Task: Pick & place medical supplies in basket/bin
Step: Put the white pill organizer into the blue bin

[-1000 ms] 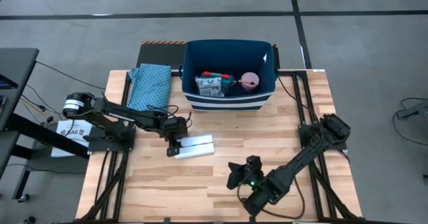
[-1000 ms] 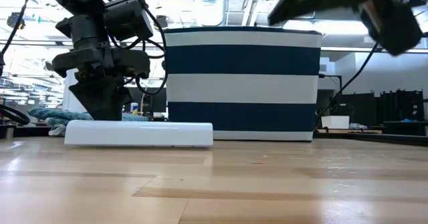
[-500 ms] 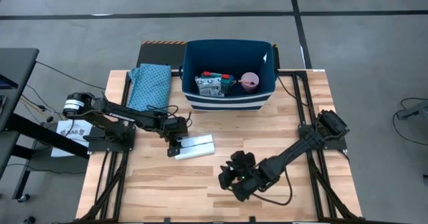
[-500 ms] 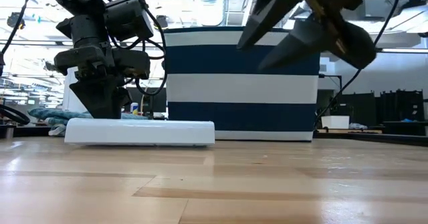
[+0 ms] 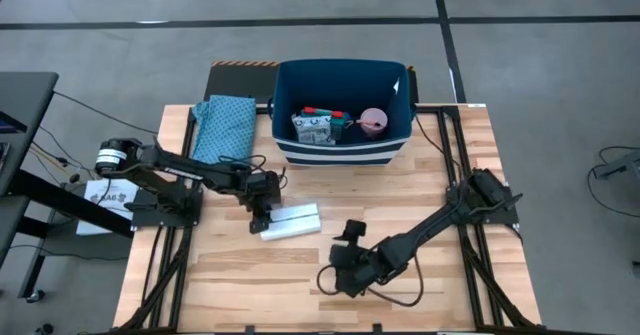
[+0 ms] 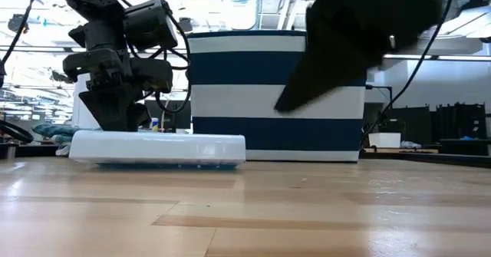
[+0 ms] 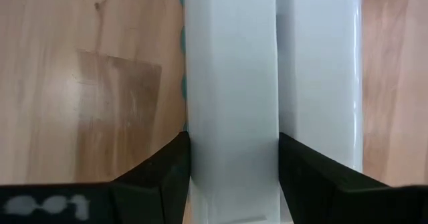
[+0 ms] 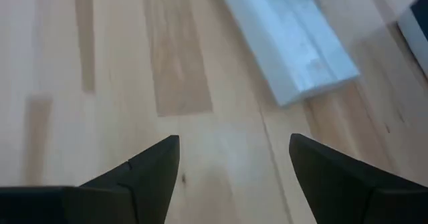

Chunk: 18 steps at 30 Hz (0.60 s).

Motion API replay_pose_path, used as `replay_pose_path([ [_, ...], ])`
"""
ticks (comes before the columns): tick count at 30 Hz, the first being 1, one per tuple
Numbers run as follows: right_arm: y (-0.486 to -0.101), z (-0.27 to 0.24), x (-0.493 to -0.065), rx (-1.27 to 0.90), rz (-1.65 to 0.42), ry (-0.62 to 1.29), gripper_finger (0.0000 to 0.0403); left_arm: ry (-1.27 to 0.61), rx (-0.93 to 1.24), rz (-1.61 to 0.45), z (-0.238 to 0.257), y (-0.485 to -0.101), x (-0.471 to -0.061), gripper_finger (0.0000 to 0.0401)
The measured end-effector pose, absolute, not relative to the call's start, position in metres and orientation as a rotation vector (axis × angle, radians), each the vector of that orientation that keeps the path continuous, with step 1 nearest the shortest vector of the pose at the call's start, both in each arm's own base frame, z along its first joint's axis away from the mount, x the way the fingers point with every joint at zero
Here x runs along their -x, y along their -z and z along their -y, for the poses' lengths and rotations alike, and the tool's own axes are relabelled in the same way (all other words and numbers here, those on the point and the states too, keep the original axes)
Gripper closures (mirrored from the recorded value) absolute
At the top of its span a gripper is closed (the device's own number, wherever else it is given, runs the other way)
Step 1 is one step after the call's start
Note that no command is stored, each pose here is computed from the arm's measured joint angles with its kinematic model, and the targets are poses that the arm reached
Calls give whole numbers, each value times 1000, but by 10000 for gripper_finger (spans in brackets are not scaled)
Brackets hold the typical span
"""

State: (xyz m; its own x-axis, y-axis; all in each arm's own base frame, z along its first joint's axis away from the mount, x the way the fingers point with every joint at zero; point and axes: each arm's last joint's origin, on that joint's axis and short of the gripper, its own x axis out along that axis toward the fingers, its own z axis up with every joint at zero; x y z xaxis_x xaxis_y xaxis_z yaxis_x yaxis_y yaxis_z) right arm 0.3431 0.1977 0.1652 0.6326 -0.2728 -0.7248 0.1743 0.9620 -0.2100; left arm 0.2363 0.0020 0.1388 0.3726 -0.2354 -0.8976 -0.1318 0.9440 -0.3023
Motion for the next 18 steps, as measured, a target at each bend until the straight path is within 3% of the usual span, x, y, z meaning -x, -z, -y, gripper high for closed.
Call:
replay_pose_path([
  [7, -138, -200, -365, 342, -923, 236, 128, 102, 406, -1193, -8, -139, -236, 227],
  [18, -121, -190, -389, 548, -992, 385, 146, 122, 423, -1202, -8, -139, -235, 227],
])
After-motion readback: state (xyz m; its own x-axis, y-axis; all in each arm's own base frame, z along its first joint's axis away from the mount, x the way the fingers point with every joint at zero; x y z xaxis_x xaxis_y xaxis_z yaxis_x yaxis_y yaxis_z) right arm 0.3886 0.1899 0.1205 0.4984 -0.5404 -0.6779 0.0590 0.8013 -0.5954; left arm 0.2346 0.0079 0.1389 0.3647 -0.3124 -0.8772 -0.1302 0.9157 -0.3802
